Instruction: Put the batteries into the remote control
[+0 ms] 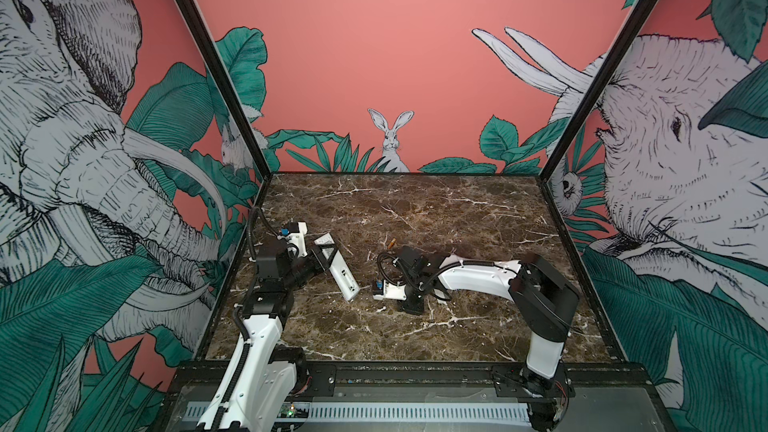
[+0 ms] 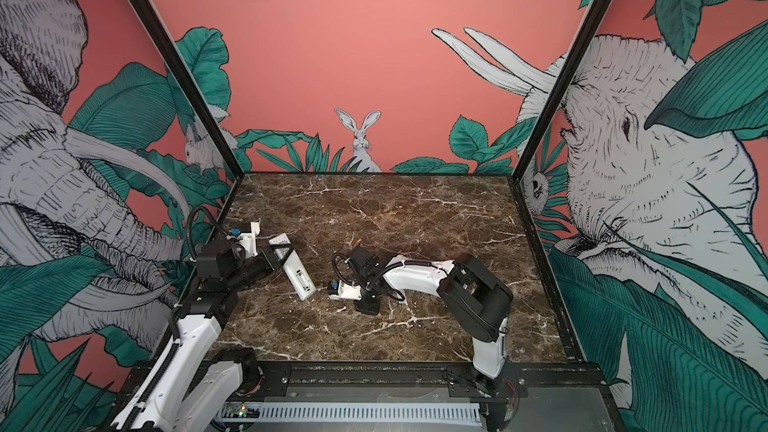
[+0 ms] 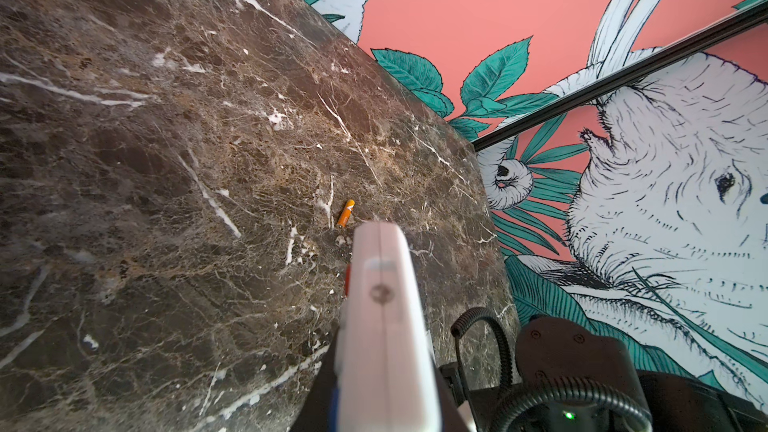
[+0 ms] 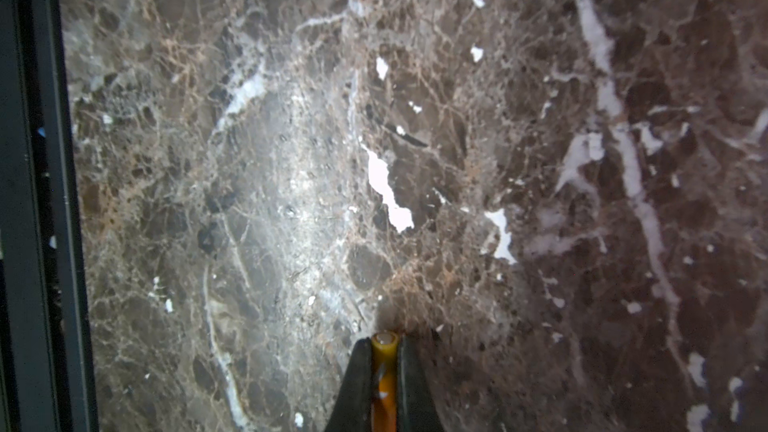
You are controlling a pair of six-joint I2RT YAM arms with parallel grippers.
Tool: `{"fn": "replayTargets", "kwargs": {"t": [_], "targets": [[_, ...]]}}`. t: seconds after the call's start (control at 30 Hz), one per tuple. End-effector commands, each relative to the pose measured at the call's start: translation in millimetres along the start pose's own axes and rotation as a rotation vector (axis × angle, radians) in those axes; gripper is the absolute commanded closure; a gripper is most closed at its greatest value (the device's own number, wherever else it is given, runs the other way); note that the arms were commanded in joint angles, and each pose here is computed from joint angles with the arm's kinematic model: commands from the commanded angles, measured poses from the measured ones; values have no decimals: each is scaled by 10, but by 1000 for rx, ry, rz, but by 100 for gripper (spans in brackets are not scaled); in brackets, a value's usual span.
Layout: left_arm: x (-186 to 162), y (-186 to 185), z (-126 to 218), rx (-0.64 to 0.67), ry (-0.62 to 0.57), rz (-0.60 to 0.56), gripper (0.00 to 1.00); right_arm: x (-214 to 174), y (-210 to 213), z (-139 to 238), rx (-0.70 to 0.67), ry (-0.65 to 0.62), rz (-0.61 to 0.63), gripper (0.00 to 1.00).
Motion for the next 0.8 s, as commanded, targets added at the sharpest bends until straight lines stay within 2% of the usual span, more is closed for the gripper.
{"fn": "replayTargets", "kwargs": {"t": [0.0, 0.13, 0.33, 0.47, 0.67, 0.77], "targets": [[-7, -9, 12, -13, -3, -15, 100, -74, 78, -11, 15, 27, 37, 92], [-4, -6, 16, -11, -5, -14, 100, -110, 82, -33, 8, 36, 42, 85], [13, -30, 32, -10, -7, -25, 100, -173, 92, -84, -7, 55, 53, 81], [30, -45, 32, -13, -8, -28, 100, -167, 82, -56, -26, 55, 51, 73], [43, -55, 47, -13, -18, -37, 100, 31, 84, 248, -112, -42, 27, 60], [33, -61, 57, -15, -19, -49, 100, 150, 65, 521, -196, -117, -32, 51]]}}
Point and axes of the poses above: each gripper's point midway between its finger pads, its own z axis back along the fingers, its own y axis along the line the jaws close on, x = y × z, the point moved 2 cm from there along z, back along the fingers, and after that the axes turned 3 degrees about -z, right-handed, at the moved point
